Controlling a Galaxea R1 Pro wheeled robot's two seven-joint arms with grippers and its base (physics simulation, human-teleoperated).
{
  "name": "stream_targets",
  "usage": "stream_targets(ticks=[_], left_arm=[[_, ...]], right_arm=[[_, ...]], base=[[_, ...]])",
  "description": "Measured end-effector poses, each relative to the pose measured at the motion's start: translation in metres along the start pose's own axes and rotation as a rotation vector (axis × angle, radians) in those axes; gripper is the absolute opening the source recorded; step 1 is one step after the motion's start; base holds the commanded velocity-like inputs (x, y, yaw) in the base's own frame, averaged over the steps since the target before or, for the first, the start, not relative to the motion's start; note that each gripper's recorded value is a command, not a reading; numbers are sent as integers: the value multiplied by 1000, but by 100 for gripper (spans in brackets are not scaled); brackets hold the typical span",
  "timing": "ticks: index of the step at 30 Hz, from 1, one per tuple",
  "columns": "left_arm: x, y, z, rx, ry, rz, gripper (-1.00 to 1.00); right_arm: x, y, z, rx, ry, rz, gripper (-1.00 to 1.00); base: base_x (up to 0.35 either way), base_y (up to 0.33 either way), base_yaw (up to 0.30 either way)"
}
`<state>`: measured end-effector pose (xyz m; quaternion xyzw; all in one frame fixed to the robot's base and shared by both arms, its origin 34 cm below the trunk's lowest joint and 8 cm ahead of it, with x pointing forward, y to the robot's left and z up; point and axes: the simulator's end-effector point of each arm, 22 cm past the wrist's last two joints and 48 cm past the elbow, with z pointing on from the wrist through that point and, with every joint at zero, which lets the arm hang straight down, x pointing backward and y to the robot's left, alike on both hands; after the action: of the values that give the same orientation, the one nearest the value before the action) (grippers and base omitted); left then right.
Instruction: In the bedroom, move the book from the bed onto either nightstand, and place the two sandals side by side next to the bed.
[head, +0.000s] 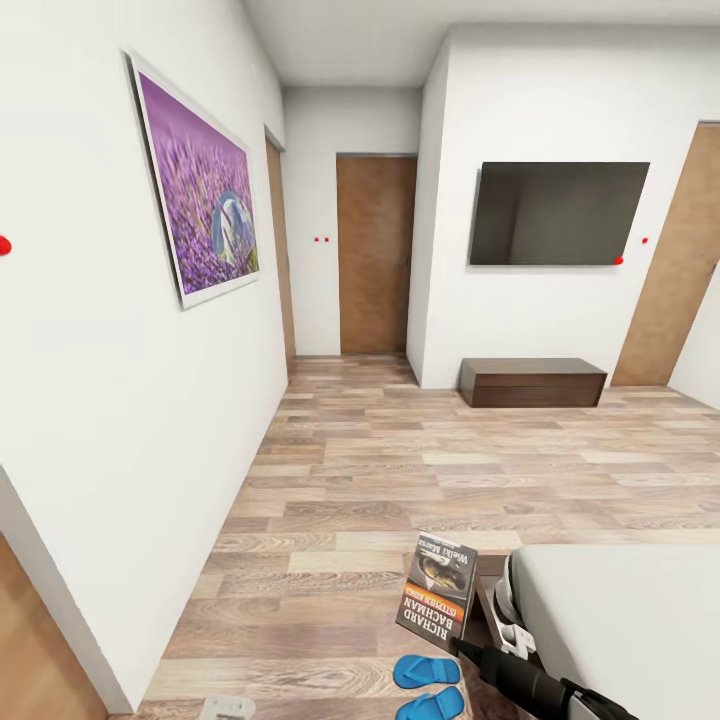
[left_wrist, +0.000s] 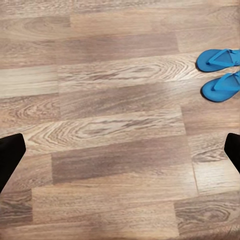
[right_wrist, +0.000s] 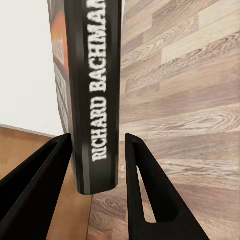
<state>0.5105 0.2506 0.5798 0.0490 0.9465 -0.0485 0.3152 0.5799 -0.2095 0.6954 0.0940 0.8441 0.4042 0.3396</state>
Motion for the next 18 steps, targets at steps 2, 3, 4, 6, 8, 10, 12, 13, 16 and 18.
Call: stream_targets(ticks=[2, 3, 4, 6, 8, 10, 12, 13, 16, 18], left_arm=[[0, 0, 0, 0, 0, 0, 100], [0, 0, 0, 0, 0, 0, 100], [0, 0, 0, 0, -1, 0, 100], [0, 0, 0, 0, -1, 0, 100], [-1, -3, 0, 3, -2, 0, 100], [-1, -4, 1, 5, -2, -1, 100], [-1, -5, 1, 6, -3, -2, 100], [-1, -6, 1, 7, -4, -2, 100], [-2, -9, 1, 11, -4, -3, 100], [-1, -15, 2, 18, -3, -6, 100]], right_arm=[[0, 0, 0, 0, 0, 0, -100], [0, 0, 0, 0, 0, 0, -100], [0, 0, 0, 0, 0, 0, -100], [0, 0, 0, 0, 0, 0, -100], [1, 1, 1, -1, 0, 1, -100], [1, 1, 1, -1, 1, 1, -100], [1, 1, 1, -2, 1, 1, -100], [1, 2, 2, -3, 1, 1, -100], [2, 2, 2, -3, 2, 2, -100], [2, 1, 2, -2, 3, 3, -100]], base=[[0, 0, 0], [0, 0, 0], [0, 0, 0], [0, 0, 0], [0, 0, 0], [0, 0, 0], [0, 0, 0], [0, 0, 0], [0, 0, 0], [0, 0, 0]])
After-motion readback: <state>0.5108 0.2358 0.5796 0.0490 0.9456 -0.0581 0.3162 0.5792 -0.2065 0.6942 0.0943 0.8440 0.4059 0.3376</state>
